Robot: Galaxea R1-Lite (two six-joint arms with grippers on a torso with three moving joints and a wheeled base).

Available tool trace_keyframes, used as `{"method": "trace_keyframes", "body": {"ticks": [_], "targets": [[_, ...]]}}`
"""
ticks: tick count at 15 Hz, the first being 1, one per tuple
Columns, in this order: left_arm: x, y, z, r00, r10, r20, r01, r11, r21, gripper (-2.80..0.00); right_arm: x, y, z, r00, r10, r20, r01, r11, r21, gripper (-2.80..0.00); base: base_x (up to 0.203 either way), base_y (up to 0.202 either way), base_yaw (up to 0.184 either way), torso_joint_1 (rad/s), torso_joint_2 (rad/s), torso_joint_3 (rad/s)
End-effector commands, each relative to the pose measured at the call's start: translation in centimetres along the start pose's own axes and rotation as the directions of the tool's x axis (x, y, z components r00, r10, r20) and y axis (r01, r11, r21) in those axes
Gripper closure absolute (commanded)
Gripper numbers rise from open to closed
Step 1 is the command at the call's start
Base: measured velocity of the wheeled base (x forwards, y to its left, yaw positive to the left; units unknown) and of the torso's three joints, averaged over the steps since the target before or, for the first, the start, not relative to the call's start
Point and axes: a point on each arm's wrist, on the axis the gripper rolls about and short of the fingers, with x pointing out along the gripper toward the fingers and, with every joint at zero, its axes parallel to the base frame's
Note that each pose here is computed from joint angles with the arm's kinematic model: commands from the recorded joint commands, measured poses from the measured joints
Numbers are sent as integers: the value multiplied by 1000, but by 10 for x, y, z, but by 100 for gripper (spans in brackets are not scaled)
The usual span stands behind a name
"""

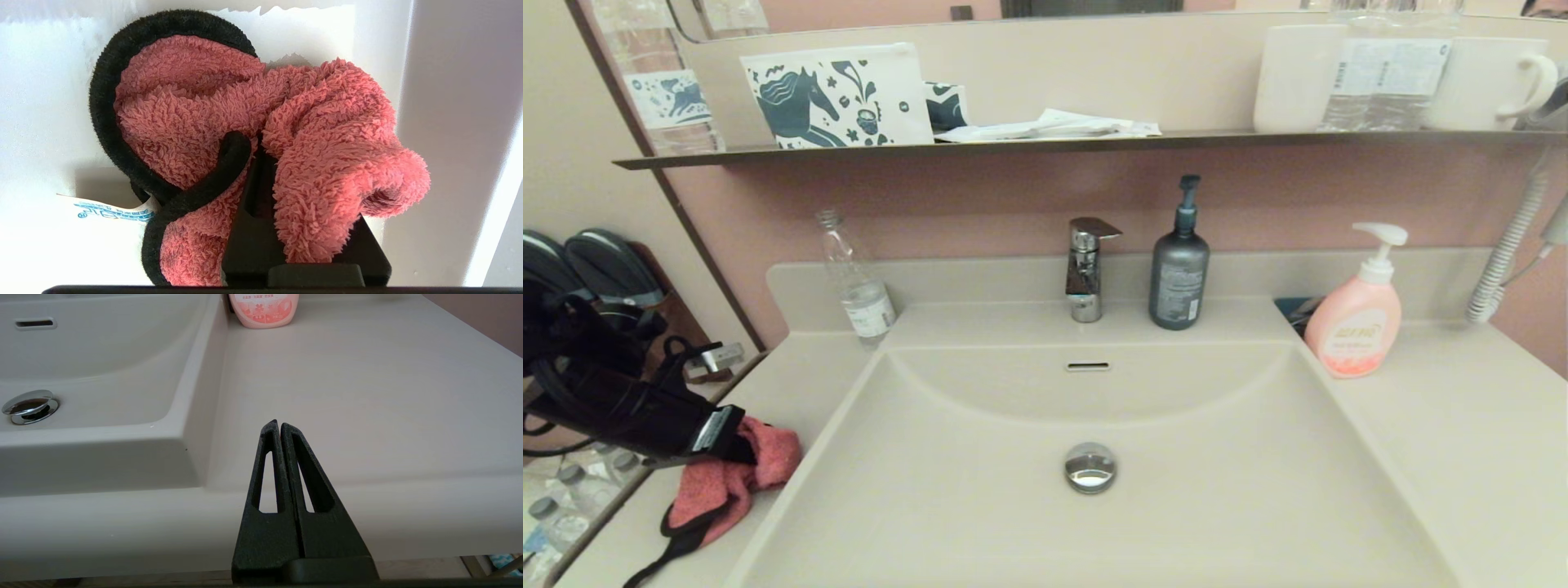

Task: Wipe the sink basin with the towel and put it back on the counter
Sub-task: Wipe the sink

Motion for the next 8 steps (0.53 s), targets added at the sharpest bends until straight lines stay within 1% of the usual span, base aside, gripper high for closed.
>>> {"method": "trace_keyframes", "body": {"ticks": [1,2,4,6,8], "targets": [[-1,-4,1,1000,0,6,0,1000,15,0,0,0,0,1000,0,-1,0,1000,0,0,0,0,0,0,0,0],[-4,-9,3,1000,2,17,-3,1000,31,0,0,0,0,1000,0,-1,0,1000,0,0,0,0,0,0,0,0],[-8,-13,10,999,6,47,-9,999,49,0,0,0,0,1000,0,-1,0,1000,0,0,0,0,0,0,0,0],[-14,-14,19,994,-21,104,14,998,63,0,0,0,0,1000,0,-1,0,1000,0,0,0,0,0,0,0,0],[-21,-16,33,988,-20,155,6,996,89,0,0,0,0,1000,0,-1,0,1000,0,0,0,0,0,0,0,0]]}}
